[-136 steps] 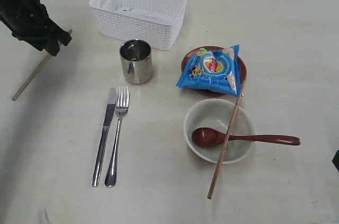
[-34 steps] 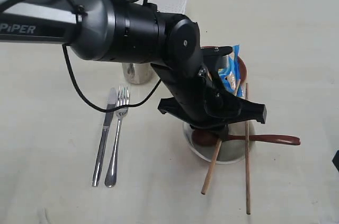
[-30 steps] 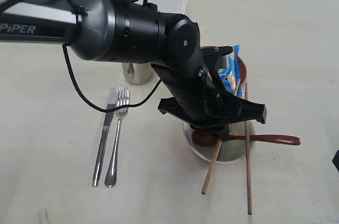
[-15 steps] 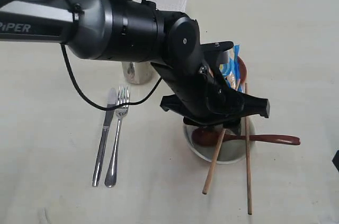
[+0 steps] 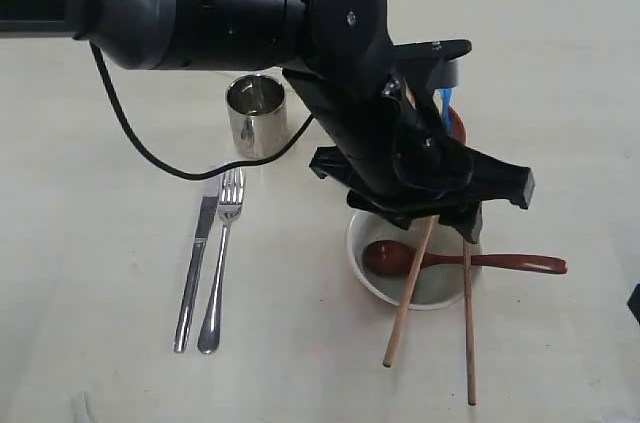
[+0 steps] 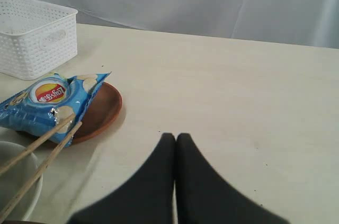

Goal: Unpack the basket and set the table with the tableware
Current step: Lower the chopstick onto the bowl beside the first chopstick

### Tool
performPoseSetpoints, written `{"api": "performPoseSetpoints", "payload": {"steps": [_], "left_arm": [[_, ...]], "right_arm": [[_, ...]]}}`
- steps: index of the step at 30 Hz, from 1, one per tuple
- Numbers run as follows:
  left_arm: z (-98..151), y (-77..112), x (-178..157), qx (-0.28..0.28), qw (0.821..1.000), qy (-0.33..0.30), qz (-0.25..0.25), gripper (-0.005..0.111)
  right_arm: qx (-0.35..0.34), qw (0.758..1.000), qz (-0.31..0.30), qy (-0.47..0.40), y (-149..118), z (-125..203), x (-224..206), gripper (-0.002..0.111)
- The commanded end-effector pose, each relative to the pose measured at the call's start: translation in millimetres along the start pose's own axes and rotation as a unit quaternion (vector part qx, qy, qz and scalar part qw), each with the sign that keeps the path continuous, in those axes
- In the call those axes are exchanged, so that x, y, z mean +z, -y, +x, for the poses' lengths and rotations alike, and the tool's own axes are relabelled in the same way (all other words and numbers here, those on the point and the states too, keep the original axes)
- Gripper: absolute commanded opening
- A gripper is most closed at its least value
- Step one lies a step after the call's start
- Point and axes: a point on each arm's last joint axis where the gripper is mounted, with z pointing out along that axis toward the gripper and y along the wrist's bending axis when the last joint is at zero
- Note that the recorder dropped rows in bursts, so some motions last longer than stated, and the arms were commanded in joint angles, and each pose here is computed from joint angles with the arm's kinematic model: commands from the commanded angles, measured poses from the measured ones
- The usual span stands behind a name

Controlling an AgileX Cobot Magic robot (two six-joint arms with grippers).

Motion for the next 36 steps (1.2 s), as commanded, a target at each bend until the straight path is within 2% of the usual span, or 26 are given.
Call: {"api": "performPoseSetpoints", "payload": {"steps": [1, 5, 10, 12, 14, 15, 17, 19, 22, 27, 36], "left_arm": [[3.5, 3.1, 5.0, 0.015, 1.000, -0.009, -0.011, 0.069], [8.6, 5.8, 9.3, 0.057, 0.998, -0.016, -0.037, 0.062], [-3.5, 14.3, -7.6, 0.089, 0.991, 0.002, -0.101, 0.062], [-7.9, 23.5, -17.7, 0.101, 0.987, 0.008, -0.121, 0.062], [-5.6, 41.7, -23.8, 0.136, 0.981, 0.023, -0.137, 0.062], [0.7, 52.6, -20.8, 0.146, 0.979, 0.031, -0.138, 0.062], [8.3, 55.7, -3.1, 0.141, 0.978, 0.019, -0.154, 0.062], [15.5, 56.1, 19.5, 0.132, 0.980, -0.008, -0.152, 0.062], [17.0, 52.9, 40.4, 0.113, 0.981, -0.010, -0.156, 0.062], [14.2, 53.1, 49.5, 0.097, 0.985, 0.008, -0.144, 0.062], [15.5, 44.4, 60.8, 0.104, 0.980, -0.008, -0.170, 0.062]], "right_arm": [[-0.002, 1.000, 0.004, 0.003, 0.4, 0.3, -0.2, -0.001], [-0.002, 1.000, 0.004, 0.003, 0.4, 0.3, -0.2, -0.001], [-0.002, 1.000, 0.004, 0.003, 0.4, 0.3, -0.2, -0.001], [-0.002, 1.000, 0.004, 0.003, 0.4, 0.3, -0.2, -0.001], [-0.002, 1.000, 0.004, 0.003, 0.4, 0.3, -0.2, -0.001], [-0.002, 1.000, 0.004, 0.003, 0.4, 0.3, -0.2, -0.001], [-0.002, 1.000, 0.004, 0.003, 0.4, 0.3, -0.2, -0.001], [-0.002, 1.000, 0.004, 0.003, 0.4, 0.3, -0.2, -0.001], [-0.002, 1.000, 0.004, 0.003, 0.4, 0.3, -0.2, -0.001], [-0.002, 1.000, 0.004, 0.003, 0.4, 0.3, -0.2, -0.001], [-0.002, 1.000, 0.004, 0.003, 0.4, 0.3, -0.2, -0.001]]}}
